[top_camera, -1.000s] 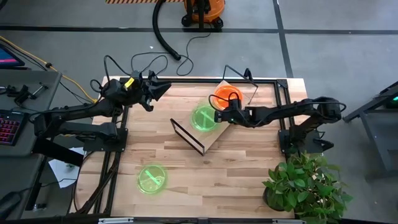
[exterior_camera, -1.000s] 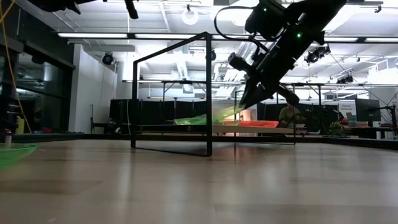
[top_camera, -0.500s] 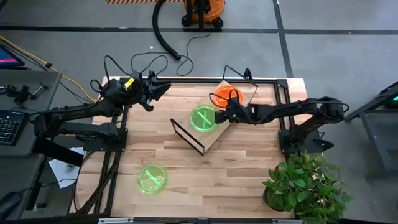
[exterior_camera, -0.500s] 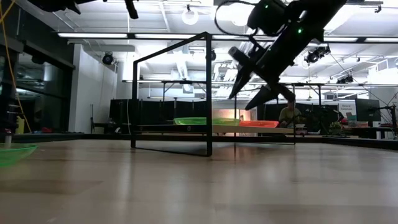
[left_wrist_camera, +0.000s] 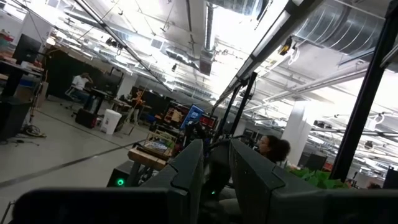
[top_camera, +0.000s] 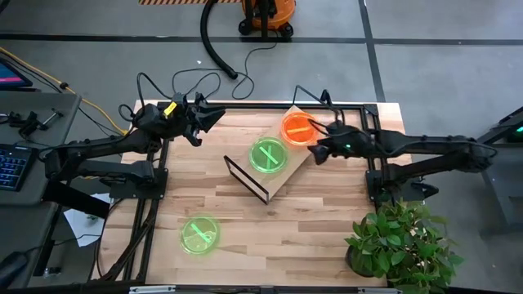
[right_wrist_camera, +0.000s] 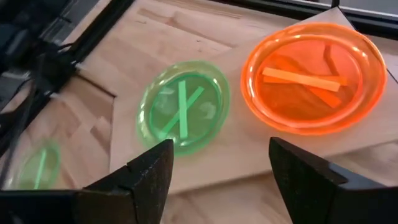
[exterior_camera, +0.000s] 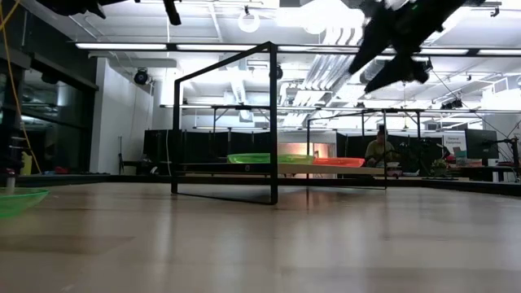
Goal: Place and stack plates onto a shelf
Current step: Stack the green plate on top of the green plates on the shelf
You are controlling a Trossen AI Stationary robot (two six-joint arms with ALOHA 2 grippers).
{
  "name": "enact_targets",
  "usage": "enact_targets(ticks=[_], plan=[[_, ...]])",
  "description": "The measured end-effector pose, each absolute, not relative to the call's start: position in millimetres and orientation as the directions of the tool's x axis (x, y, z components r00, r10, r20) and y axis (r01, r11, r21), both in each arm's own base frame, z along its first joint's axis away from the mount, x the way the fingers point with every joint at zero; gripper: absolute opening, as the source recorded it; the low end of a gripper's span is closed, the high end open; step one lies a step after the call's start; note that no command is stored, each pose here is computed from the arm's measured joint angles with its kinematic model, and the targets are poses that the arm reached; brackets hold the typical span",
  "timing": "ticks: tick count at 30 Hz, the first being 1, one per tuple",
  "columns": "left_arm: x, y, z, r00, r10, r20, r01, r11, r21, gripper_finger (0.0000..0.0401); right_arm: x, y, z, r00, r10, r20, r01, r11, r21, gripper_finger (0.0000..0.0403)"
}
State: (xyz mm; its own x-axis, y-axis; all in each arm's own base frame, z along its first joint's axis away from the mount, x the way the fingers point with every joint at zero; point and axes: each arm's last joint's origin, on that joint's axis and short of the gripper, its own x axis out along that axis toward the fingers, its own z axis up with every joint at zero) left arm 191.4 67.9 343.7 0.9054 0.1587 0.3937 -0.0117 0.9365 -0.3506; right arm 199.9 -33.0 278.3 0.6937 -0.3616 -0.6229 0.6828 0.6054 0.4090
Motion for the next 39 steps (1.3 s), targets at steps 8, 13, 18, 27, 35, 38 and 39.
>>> enact_targets(ticks=[8, 13, 18, 27, 35, 38, 39], plan=[[193, 68, 340, 0.920, 0.165, 0.354, -0.026, 0.931, -0.364, 0.0071, 173, -13, 294, 0.752, -0.302, -0.587, 0.596, 0.692, 0.407, 0.0248], [193, 69, 339, 0.924, 0.165, 0.345, -0.029, 0.930, -0.367, 0.0071, 170, -2, 297, 0.768, -0.306, -0.562, 0.573, 0.721, 0.391, 0.0248], [193, 69, 339, 0.924, 0.166, 0.345, -0.030, 0.930, -0.367, 0.0071, 172, 6, 299, 0.793, -0.285, -0.539, 0.537, 0.744, 0.397, 0.0248], [194, 69, 338, 0.926, 0.167, 0.338, -0.036, 0.931, -0.362, 0.0071, 169, 20, 313, 0.888, 0.049, -0.458, 0.258, 0.771, 0.582, 0.0248], [194, 69, 338, 0.927, 0.167, 0.335, -0.042, 0.936, -0.349, 0.0071, 137, 18, 353, 0.949, 0.133, -0.287, 0.109, 0.714, 0.691, 0.0248], [194, 69, 338, 0.928, 0.167, 0.333, -0.043, 0.936, -0.350, 0.0071, 134, 17, 354, 0.958, 0.094, -0.272, 0.125, 0.717, 0.686, 0.0248], [194, 69, 338, 0.928, 0.167, 0.333, -0.043, 0.936, -0.350, 0.0071, 135, 17, 354, 0.958, 0.083, -0.275, 0.133, 0.722, 0.680, 0.0248]])
